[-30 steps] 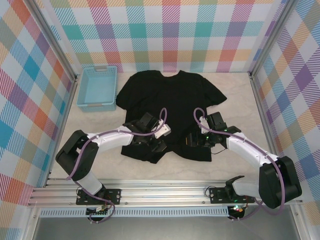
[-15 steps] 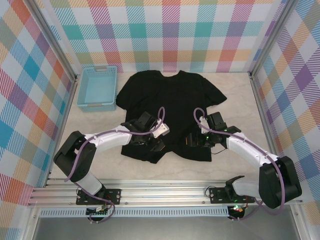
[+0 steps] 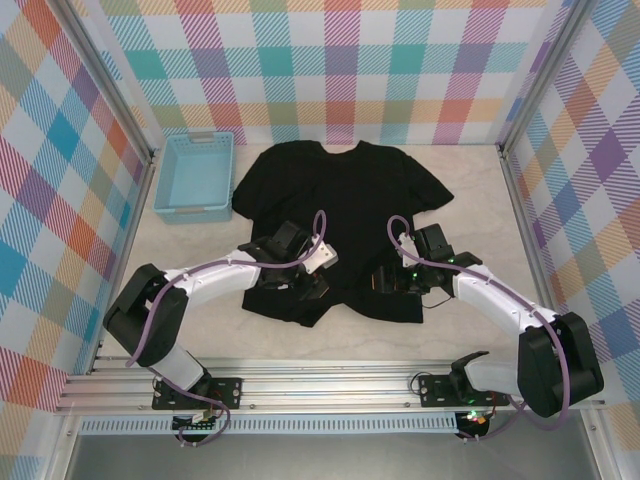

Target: Fold the inside-out t-shirt

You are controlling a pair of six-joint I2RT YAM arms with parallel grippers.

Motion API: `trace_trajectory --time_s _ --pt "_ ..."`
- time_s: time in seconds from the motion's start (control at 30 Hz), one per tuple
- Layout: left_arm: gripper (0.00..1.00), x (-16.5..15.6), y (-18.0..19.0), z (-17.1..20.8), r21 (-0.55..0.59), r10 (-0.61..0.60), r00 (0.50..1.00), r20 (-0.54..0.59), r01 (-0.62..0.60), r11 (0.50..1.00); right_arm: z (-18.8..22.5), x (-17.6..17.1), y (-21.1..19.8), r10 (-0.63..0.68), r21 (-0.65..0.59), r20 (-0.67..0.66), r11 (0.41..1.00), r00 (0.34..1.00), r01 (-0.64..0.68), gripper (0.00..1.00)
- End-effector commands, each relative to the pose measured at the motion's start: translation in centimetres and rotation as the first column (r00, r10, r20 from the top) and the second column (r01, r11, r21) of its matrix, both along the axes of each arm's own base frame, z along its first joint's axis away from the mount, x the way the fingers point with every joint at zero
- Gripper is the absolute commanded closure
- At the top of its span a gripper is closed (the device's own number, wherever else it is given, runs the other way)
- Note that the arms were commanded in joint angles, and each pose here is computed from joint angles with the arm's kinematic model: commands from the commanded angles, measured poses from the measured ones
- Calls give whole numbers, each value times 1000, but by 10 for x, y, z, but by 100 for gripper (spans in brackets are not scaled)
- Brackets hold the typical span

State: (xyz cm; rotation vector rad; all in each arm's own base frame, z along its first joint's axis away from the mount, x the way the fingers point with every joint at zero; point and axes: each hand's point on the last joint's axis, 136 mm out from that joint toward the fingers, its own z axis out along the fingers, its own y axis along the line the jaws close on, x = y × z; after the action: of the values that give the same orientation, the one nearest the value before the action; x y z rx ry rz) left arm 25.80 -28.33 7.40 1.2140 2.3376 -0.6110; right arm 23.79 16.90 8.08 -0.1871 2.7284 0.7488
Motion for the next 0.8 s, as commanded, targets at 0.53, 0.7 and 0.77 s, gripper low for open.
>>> trace_trajectory --time_s 0.53,0.7,0.77 --pt "95 -6 -8 -9 -8 -61 996 -72 61 998 8 3 5 23 20 25 1000 999 -23 32" --pt "100 6 -13 23 -154 23 1000 -3 -23 988 22 2 11 61 61 75 996 995 -66 32" --pt "100 11 -11 37 -207 66 997 38 -57 977 30 -1 20 93 109 119 988 989 -107 34"
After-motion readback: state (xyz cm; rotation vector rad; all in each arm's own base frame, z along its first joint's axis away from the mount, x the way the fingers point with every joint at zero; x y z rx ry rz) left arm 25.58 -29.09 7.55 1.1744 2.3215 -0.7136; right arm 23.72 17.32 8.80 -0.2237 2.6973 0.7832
